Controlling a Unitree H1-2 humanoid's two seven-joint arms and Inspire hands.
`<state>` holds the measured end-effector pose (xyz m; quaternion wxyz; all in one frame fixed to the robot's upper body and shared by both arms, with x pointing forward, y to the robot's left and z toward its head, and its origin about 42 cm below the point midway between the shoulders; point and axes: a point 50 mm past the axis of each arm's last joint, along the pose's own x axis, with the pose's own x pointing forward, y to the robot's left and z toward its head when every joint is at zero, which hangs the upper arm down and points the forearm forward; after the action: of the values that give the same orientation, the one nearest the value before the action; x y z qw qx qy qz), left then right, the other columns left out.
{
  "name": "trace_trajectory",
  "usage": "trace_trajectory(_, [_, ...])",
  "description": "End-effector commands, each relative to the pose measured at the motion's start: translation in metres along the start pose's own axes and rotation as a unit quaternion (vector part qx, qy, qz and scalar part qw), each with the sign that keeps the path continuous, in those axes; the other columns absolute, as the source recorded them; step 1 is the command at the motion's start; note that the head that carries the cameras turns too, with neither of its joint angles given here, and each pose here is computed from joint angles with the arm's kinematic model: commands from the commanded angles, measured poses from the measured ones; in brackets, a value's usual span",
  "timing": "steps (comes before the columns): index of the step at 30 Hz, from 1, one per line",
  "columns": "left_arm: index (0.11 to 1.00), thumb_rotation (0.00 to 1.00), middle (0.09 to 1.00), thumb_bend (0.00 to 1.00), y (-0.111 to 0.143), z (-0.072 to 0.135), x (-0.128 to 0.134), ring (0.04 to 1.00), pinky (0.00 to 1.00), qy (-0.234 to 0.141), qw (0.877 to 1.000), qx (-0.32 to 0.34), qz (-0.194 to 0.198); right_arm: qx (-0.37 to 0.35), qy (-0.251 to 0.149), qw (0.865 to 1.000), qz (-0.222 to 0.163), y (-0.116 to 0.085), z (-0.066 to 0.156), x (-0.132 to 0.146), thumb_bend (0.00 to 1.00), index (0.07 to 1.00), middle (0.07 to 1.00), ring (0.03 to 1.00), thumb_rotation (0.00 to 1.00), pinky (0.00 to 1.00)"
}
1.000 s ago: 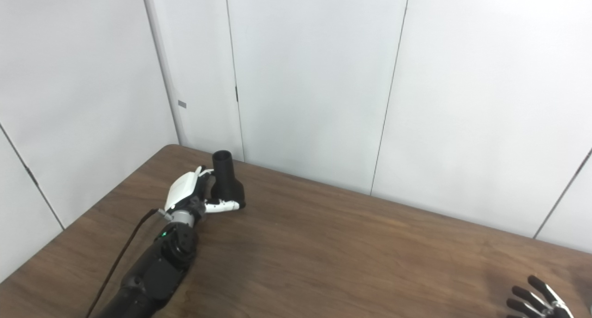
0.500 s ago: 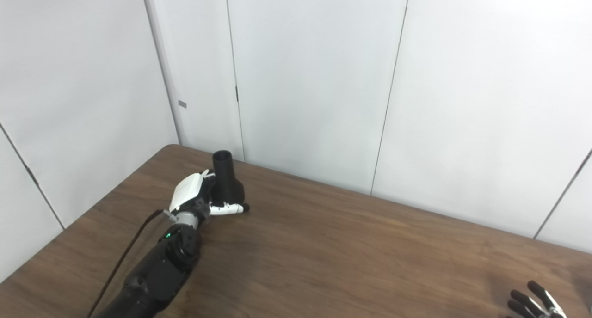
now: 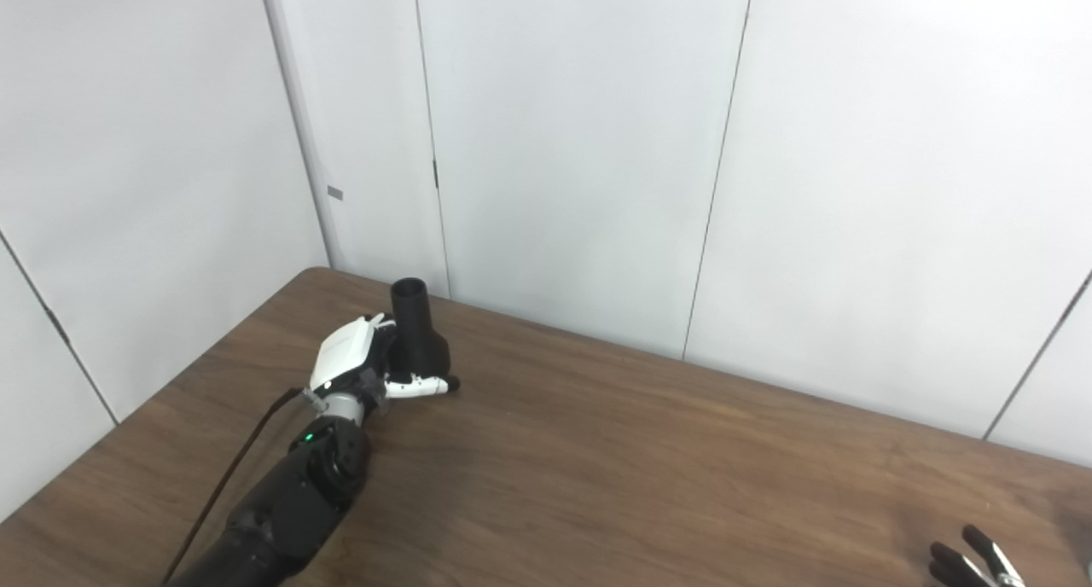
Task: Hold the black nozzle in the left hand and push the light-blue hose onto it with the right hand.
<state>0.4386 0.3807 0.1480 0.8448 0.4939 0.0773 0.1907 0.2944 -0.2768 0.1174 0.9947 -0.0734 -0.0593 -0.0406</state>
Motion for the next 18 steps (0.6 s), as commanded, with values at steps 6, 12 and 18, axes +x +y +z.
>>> trace_trajectory(6, [0.514,0.11,0.799,0.59,0.0189,0.0029,0.0121,0.912,1.0,-0.023,0.999,0.003,0.032,-0.002,0.013,1.0,-0.002,0.0017,0.001,-0.0064,0.57,0.891,0.824,0.83,0.07,0.77])
trace_trajectory(12, [0.484,0.06,0.742,0.52,0.0193,0.0012,0.0133,0.877,0.96,-0.023,0.999,0.005,0.03,-0.004,0.014,1.0,-0.002,0.0036,0.0018,-0.0057,0.56,0.887,0.826,0.842,0.08,0.78])
trace_trajectory(18, [0.484,0.05,0.736,0.52,0.0197,-0.0021,0.0121,0.867,0.96,-0.018,1.0,0.001,0.025,-0.004,0.013,1.0,-0.002,0.005,0.0016,-0.0039,0.54,0.893,0.833,0.872,0.02,0.85])
